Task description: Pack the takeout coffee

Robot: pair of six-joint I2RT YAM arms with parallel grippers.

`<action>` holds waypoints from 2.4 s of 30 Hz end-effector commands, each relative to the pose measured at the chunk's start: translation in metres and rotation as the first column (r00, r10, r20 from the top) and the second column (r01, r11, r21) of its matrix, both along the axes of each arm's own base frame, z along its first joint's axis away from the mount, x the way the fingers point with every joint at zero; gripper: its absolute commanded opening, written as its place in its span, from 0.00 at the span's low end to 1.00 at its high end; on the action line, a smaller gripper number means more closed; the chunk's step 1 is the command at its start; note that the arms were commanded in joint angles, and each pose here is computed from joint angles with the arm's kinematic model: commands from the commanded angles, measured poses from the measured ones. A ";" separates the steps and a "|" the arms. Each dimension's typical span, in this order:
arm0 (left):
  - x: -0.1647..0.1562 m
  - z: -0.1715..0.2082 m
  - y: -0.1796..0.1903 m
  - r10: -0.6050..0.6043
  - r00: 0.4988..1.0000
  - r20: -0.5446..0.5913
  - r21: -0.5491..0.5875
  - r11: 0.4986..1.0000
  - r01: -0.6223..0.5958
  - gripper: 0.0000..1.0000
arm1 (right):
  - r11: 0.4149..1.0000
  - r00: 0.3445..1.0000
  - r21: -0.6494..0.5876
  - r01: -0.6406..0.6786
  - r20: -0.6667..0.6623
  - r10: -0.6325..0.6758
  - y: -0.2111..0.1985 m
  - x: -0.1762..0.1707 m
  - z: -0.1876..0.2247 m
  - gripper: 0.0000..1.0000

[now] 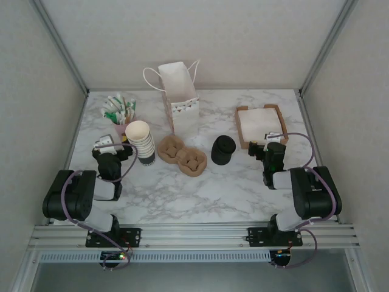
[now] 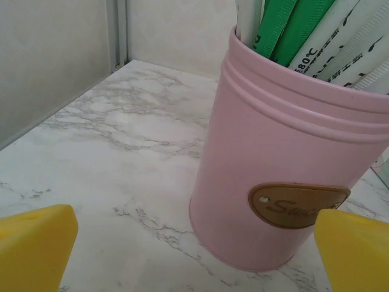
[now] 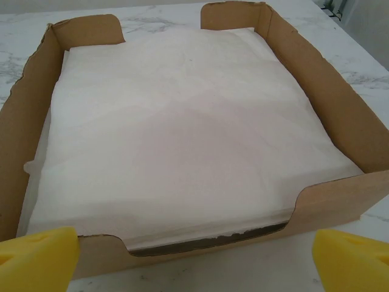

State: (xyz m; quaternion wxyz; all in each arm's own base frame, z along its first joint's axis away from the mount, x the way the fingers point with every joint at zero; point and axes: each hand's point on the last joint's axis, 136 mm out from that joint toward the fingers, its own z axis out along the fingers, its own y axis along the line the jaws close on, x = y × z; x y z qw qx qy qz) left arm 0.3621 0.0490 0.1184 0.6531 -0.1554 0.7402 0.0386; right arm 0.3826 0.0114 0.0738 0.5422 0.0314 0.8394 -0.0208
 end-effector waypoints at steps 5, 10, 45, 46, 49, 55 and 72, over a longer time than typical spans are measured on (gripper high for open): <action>0.007 0.014 0.001 -0.006 0.999 0.048 0.013 1.000 0.005 1.00 | 0.999 0.999 -0.019 0.032 0.037 -0.031 -0.008 0.008 0.010 0.99; 0.007 0.013 0.001 -0.006 0.999 0.048 0.013 1.000 0.005 0.99 | 0.999 0.999 -0.020 0.031 0.038 -0.031 -0.007 0.008 0.010 0.99; -0.031 0.049 0.004 0.074 0.993 0.087 -0.003 0.997 -0.074 0.99 | 0.998 0.998 0.024 0.061 0.016 -0.062 -0.007 -0.008 0.059 0.99; -0.034 0.052 0.002 0.072 0.993 0.089 -0.006 0.997 -0.072 0.99 | 0.998 0.998 0.037 0.060 0.020 -0.061 -0.006 -0.011 0.064 0.99; -0.050 0.067 -0.006 0.066 0.990 0.127 -0.024 0.998 -0.064 0.99 | 0.993 0.997 0.090 0.079 0.014 -0.080 -0.006 -0.024 0.078 0.99; -0.083 0.111 -0.014 0.063 0.971 0.231 -0.162 0.986 -0.026 0.99 | 0.962 0.994 0.257 0.093 0.025 -0.103 -0.001 -0.057 0.116 0.99; -0.118 0.217 -0.082 -0.279 0.931 0.235 -0.456 0.814 0.359 1.00 | 0.871 0.972 0.491 0.001 -0.204 0.114 0.046 -0.103 0.169 0.99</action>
